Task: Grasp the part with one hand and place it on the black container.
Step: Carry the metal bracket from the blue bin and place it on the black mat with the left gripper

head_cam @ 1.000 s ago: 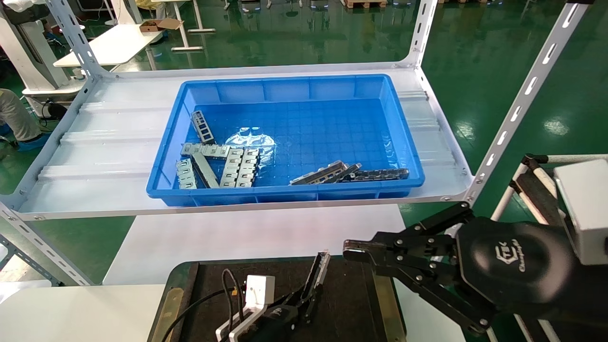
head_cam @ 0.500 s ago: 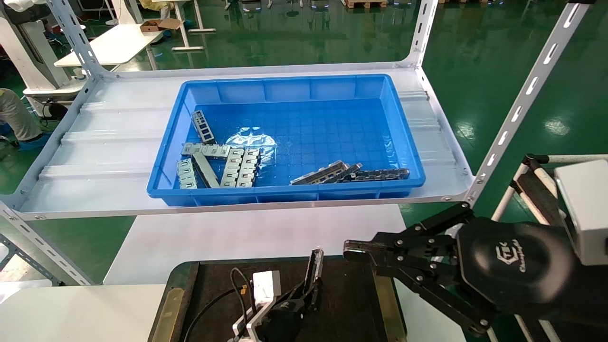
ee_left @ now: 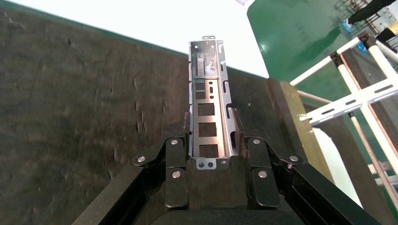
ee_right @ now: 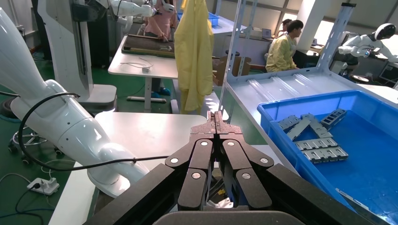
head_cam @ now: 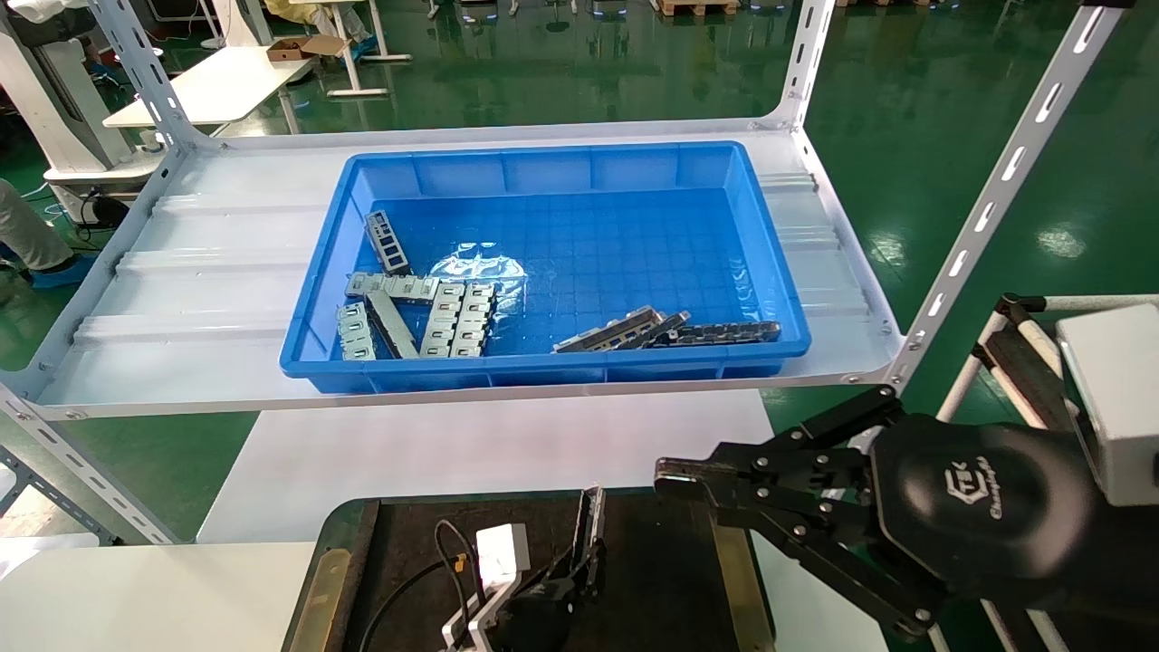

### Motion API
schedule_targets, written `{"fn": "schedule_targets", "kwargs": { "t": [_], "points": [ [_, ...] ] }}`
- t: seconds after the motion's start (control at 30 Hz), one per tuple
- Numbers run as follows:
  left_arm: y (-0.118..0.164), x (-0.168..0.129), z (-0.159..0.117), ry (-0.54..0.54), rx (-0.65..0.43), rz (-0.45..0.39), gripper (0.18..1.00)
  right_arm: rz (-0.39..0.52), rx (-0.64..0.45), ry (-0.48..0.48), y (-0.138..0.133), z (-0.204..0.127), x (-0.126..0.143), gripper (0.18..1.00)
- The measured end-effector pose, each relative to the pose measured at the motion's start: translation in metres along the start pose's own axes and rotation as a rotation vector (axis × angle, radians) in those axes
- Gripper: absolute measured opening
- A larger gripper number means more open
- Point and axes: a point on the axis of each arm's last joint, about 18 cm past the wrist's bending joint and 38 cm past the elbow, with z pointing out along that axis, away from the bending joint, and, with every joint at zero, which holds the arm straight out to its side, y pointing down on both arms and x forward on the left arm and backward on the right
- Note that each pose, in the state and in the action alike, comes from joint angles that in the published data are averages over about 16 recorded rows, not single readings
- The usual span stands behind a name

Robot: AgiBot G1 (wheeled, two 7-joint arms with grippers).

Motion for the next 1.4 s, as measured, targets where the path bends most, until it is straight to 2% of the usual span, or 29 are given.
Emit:
{"fn": "schedule_targets", "kwargs": {
  "t": [0.87, 1.23, 1.4],
  "points": [
    [0.018, -0.001, 0.002, -0.043, -0.017, -0.021, 0.369, 0.000, 0.000, 0.000, 0.000, 0.000, 0.000, 0.209],
    [0.023, 0.006, 0.002, -0.030, -0.016, -0.033, 0.442, 0.000, 0.000, 0.000, 0.000, 0.000, 0.000, 0.319],
    [0.022, 0.010, 0.002, -0.013, -0.017, -0.028, 0.509, 0.000, 0.000, 0.000, 0.000, 0.000, 0.000, 0.422]
  ]
}}
